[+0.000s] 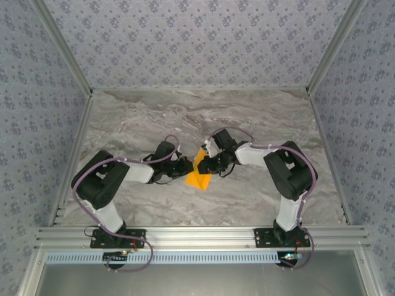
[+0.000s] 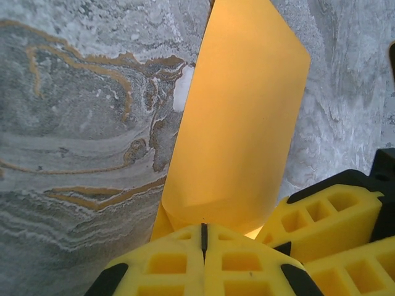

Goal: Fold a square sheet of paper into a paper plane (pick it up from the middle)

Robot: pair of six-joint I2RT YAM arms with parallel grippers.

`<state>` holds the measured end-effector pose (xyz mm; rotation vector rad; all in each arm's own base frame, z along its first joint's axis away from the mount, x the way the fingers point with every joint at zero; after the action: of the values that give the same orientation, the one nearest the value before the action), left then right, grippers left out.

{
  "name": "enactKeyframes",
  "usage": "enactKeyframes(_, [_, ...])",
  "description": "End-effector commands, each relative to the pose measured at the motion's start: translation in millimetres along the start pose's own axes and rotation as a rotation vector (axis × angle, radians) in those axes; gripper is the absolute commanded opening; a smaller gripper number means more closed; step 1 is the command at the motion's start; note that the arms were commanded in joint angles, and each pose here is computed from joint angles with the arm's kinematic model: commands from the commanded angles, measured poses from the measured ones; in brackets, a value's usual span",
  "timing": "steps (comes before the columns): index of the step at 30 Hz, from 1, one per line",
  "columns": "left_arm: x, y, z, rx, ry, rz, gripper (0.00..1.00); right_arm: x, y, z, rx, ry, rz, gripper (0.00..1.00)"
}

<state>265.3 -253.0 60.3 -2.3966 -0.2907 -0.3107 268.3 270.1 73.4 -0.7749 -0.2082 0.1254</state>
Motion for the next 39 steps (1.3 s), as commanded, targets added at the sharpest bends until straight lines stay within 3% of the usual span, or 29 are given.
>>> enactKeyframes(1, [4, 4, -7, -0.028, 0.02, -0.011, 0.06, -2, -14, 6, -0.007, -0.002, -0.036, 0.3])
enactKeyframes(5, [4, 4, -8, -0.03, 0.022, -0.009, 0.06, -6, -21, 6, -0.008, 0.012, -0.057, 0.32])
enactKeyframes(15, [4, 3, -9, -0.032, 0.029, -0.01, 0.06, -2, -17, 5, -0.009, 0.045, -0.062, 0.24])
enactKeyframes(22, [5, -7, -17, -0.045, 0.037, -0.036, 0.09, -2, -16, -5, -0.051, 0.066, -0.068, 0.06])
enactKeyframes(28, [-7, -21, -27, -0.06, 0.037, -0.051, 0.18, -5, -18, -16, -0.078, 0.07, -0.076, 0.05])
enactKeyframes(39, [-30, -3, -8, 0.031, -0.01, 0.006, 0.1, -6, -19, -24, -0.101, 0.071, -0.084, 0.04])
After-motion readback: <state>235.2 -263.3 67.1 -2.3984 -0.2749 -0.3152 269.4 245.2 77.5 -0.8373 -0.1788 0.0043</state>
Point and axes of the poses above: each hand's point on the last joint's axis, 136 mm out from that joint toward the fingers, its own y axis out along the fingers, its own z axis along the line the jaws close on, x = y × z, the point moved 5 cm from there along -y, back along the fingers, and after that the axes turned 6 degrees about y, right-handed, at the moved point
